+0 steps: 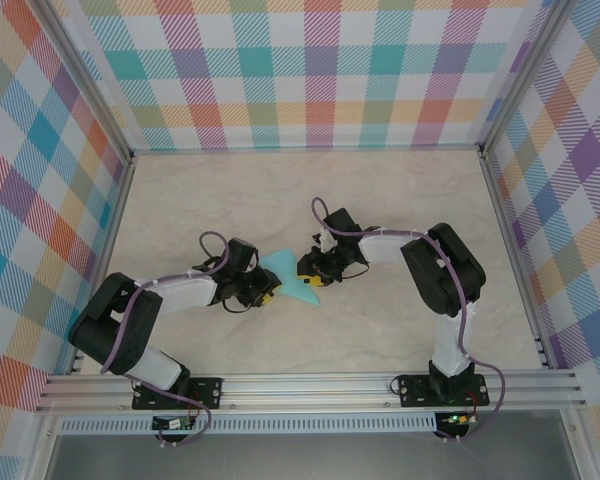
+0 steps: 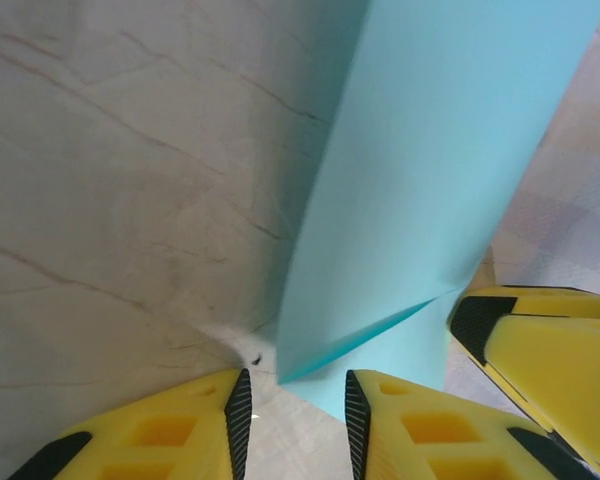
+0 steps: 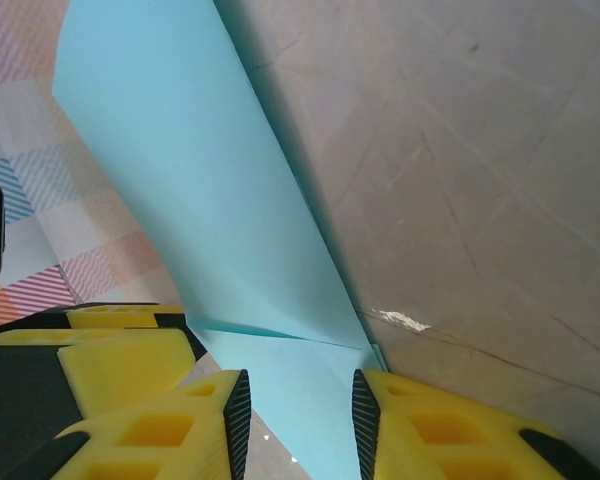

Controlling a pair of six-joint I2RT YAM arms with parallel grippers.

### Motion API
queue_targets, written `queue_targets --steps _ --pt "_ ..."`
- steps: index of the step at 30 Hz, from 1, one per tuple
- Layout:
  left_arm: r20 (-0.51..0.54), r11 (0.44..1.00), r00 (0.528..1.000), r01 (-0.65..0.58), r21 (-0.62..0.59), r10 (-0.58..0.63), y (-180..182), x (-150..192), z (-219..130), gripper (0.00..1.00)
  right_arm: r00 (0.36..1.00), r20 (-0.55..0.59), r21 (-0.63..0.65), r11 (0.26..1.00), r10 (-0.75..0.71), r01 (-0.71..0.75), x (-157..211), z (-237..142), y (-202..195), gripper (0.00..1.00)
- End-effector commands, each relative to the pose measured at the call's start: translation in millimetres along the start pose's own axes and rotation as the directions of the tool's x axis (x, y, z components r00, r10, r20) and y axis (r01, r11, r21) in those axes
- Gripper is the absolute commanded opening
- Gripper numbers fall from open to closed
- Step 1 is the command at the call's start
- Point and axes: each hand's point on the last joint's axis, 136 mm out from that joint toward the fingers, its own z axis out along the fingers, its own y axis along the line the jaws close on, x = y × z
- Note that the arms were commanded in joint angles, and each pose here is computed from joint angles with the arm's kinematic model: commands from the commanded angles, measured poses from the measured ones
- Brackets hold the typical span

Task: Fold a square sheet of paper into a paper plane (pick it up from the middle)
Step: Fold the wing for the fifth time at the center of the table.

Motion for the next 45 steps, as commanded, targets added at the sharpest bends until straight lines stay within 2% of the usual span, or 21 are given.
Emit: queue_targets --steps 1,13,17,21,26,30,34,38,40,42,45 --pt "-0.021 0.999 1.000 -0.020 0.049 0.021 -12 5 3 0.30 0.999 -0.009 0.047 0.998 0.048 -0.048 3 9 -25 0.35" --pt "-0.015 0.992 0.998 -0.052 0.119 0.054 -30 5 -1 0.23 1.000 0.005 0.027 0.999 0.024 -0.024 1 5 -21 0.36" --pt "-0.023 0.991 0.998 -0.058 0.123 0.061 -32 7 -2 0.16 0.999 0.027 0.004 1.000 -0.029 0.029 -1 0 -13 0.42" --pt "-0.026 0.992 0.998 -0.055 0.109 0.058 -35 7 -3 0.07 0.990 0.082 0.002 0.993 -0.117 0.117 -8 -11 -2 0.52" --pt "-0.032 0.996 0.998 -0.051 0.074 0.054 -39 8 -5 0.02 0.936 0.190 0.022 0.954 -0.297 0.299 -11 -38 20 0.63" --pt "-0.031 0.997 0.998 -0.045 0.066 0.047 -46 8 -7 0.01 0.831 0.276 0.124 0.876 -0.482 0.467 -2 -58 29 0.66" --pt "-0.028 0.998 0.999 -0.033 0.049 0.034 -49 7 -10 0.01 0.680 0.314 0.289 0.749 -0.662 0.596 6 -67 24 0.63" --pt "-0.026 0.999 0.999 -0.031 0.042 0.032 -53 6 -12 0.01 0.524 0.282 0.370 0.595 -0.804 0.713 18 -60 28 0.63" --pt "-0.028 0.999 0.999 -0.029 0.041 0.030 -54 7 -12 0.01 0.417 0.266 0.414 0.494 -0.869 0.764 24 -54 35 0.64" --pt "-0.030 0.999 0.999 -0.028 0.035 0.029 -54 7 -13 0.01 0.336 0.267 0.444 0.425 -0.903 0.789 27 -49 41 0.64" --pt "-0.031 0.999 0.999 -0.024 0.034 0.025 -54 7 -13 0.01 0.261 0.245 0.474 0.351 -0.934 0.808 29 -40 45 0.65"
